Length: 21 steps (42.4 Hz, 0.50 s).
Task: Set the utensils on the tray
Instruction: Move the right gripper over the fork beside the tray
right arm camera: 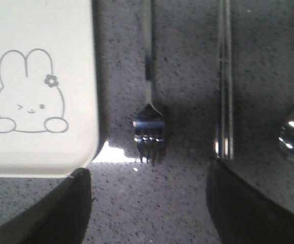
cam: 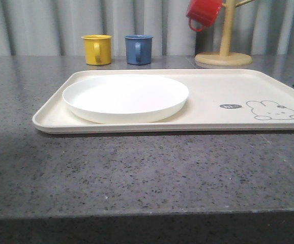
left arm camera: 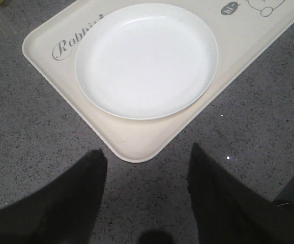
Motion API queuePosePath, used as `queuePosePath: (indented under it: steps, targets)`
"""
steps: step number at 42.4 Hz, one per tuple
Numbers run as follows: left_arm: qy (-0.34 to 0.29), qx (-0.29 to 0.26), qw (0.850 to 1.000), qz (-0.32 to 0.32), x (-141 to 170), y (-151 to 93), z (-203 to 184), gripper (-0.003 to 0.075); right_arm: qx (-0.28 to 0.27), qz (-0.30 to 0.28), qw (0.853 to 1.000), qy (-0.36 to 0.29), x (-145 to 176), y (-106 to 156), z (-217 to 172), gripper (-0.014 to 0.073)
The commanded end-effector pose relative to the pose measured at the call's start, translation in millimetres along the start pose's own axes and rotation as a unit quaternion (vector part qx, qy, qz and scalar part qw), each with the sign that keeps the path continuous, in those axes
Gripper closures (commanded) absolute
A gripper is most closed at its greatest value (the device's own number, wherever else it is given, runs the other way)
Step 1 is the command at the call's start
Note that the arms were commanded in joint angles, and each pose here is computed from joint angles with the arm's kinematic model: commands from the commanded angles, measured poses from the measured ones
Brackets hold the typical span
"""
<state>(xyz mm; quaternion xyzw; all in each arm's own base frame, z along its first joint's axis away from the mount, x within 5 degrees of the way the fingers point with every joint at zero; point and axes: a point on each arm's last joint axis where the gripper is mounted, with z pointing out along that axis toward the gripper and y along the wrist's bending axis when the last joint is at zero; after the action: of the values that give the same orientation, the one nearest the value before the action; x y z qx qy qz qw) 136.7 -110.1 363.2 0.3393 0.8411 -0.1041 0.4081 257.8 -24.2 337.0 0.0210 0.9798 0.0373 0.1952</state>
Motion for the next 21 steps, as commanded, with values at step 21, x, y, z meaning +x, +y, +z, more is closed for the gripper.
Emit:
queuePosePath:
  steps: [21]
  targets:
    - [-0.052,0.0,0.999,-0.006,-12,0,-9,0.0352,0.032,-0.036,0.998,0.046,-54,-4,60,0.0087]
